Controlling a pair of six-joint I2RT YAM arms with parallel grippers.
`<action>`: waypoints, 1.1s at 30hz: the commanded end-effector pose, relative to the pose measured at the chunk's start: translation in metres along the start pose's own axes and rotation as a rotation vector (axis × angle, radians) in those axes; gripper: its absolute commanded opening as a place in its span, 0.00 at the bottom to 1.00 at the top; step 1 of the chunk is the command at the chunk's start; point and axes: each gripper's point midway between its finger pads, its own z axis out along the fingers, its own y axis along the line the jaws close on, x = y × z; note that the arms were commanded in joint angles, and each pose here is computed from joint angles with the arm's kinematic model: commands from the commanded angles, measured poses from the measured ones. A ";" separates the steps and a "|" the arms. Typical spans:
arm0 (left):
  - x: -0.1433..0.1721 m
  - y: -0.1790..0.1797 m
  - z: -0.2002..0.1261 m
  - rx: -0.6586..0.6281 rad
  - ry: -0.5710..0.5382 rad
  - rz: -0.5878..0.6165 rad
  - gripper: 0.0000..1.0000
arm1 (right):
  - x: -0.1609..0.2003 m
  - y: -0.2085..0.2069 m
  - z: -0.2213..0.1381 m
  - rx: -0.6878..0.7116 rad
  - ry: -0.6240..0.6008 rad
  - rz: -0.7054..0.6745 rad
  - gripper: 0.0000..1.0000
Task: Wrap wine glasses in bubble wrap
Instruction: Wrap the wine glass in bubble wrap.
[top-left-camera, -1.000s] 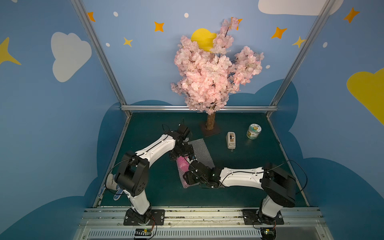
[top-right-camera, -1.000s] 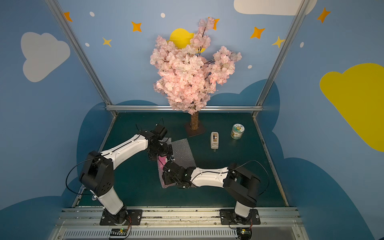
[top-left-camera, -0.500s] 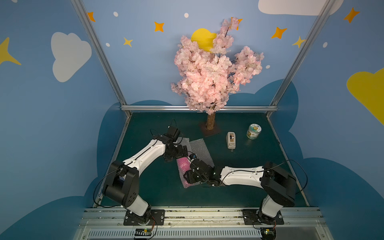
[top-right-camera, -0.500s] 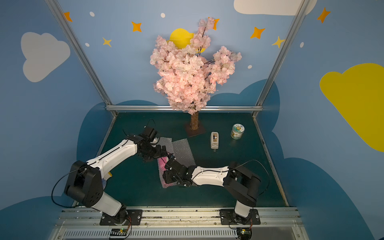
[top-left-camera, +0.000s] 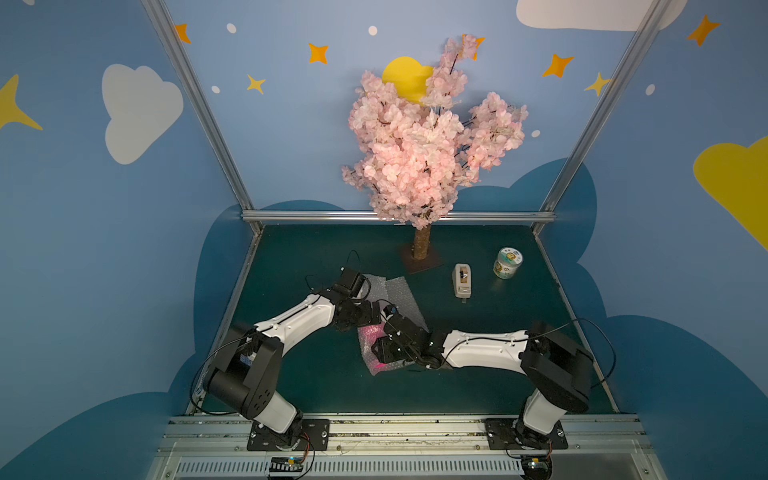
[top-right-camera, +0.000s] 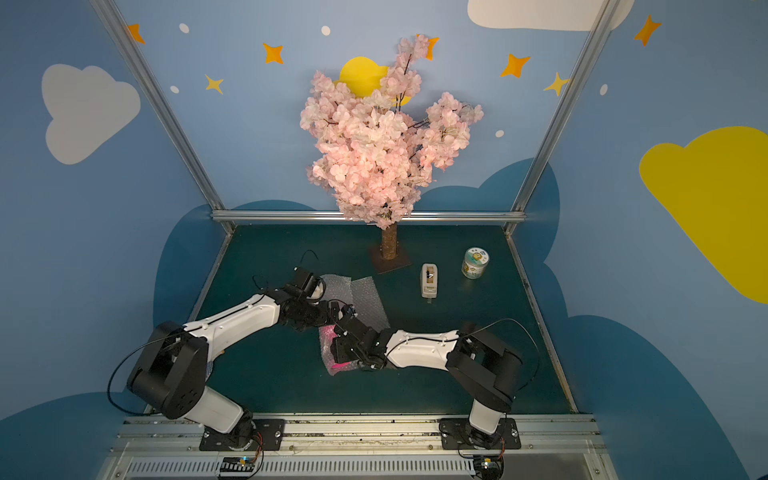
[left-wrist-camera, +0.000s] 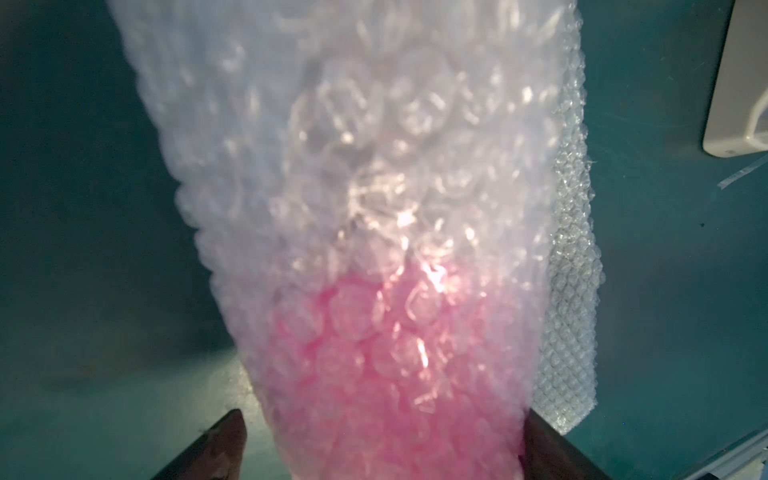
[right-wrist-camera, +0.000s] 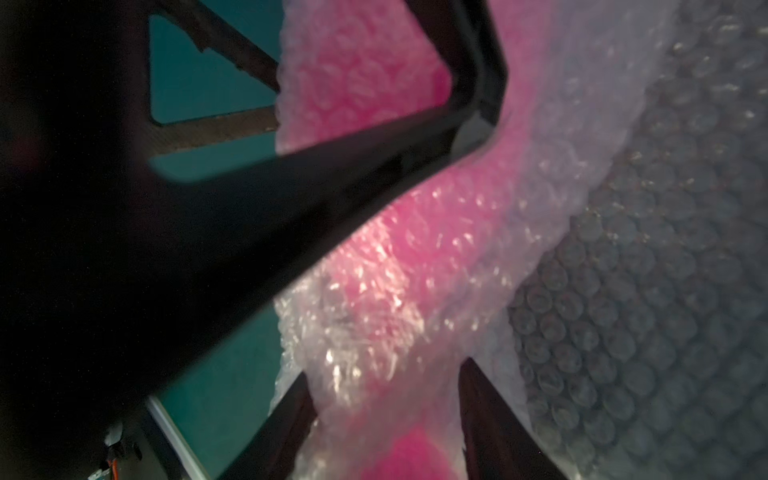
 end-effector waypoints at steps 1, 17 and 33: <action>-0.005 -0.002 0.009 -0.025 -0.040 0.026 0.99 | 0.005 0.005 -0.006 -0.026 0.020 -0.041 0.54; -0.008 0.007 0.016 -0.149 -0.013 0.029 0.94 | -0.020 -0.046 -0.082 0.027 -0.031 0.050 0.65; -0.008 0.010 0.017 -0.212 0.033 0.039 0.93 | -0.054 -0.162 -0.045 0.089 0.172 0.192 0.60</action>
